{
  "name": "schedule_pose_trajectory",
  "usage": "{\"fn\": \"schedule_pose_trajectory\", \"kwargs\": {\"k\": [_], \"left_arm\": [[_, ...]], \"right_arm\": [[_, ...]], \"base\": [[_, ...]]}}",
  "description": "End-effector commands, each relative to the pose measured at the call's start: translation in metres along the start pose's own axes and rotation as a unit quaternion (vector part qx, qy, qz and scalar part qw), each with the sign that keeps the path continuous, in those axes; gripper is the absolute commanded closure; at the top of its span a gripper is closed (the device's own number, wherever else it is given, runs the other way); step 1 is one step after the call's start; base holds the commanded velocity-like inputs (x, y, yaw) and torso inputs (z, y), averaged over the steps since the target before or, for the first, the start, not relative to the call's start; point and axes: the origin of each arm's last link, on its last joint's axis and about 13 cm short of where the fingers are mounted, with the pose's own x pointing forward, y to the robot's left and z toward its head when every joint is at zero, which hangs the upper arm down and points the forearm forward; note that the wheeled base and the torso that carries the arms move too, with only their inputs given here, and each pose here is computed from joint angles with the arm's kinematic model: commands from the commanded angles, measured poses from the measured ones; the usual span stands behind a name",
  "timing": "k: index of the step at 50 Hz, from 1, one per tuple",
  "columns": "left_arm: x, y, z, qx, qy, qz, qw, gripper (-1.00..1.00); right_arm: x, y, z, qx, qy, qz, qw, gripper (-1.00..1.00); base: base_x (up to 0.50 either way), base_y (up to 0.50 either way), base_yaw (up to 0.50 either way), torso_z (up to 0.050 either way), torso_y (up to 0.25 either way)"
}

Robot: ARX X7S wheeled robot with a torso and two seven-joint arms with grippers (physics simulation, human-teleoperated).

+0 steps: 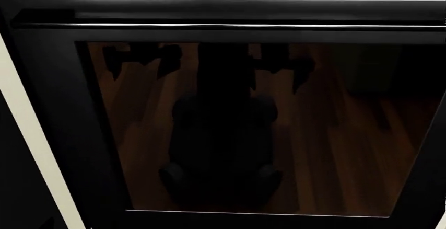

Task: Close the fridge door

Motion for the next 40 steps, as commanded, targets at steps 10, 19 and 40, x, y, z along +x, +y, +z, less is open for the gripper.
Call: {"fn": "schedule_pose_trajectory", "kwargs": {"k": [10,19,40], "left_arm": [[0.0002,0.0,0.0005,0.001,0.0,-0.001,1.0,-1.0],[0.0007,-0.0002,0.0,0.001,0.0,-0.001,1.0,-1.0],[-0.0025,0.0031,0.0068,-0.005,-0.013,0.009,1.0,-1.0]], "right_arm": [[-0.0009,0.0008,0.0012,-0.009,-0.014,0.003,1.0,-1.0],[-0.0003,0.0,0.0011,0.001,-0.012,0.0,1.0,-1.0],[-0.0003,0.0008,0.0015,0.004,-0.014,-0.001,1.0,-1.0]], "base": [[0.08,0.08,0.0,0.0,0.001],[0.01,0.24,0.0,0.0,0.0],[0.0,0.07,0.0,0.0,0.0]]}}
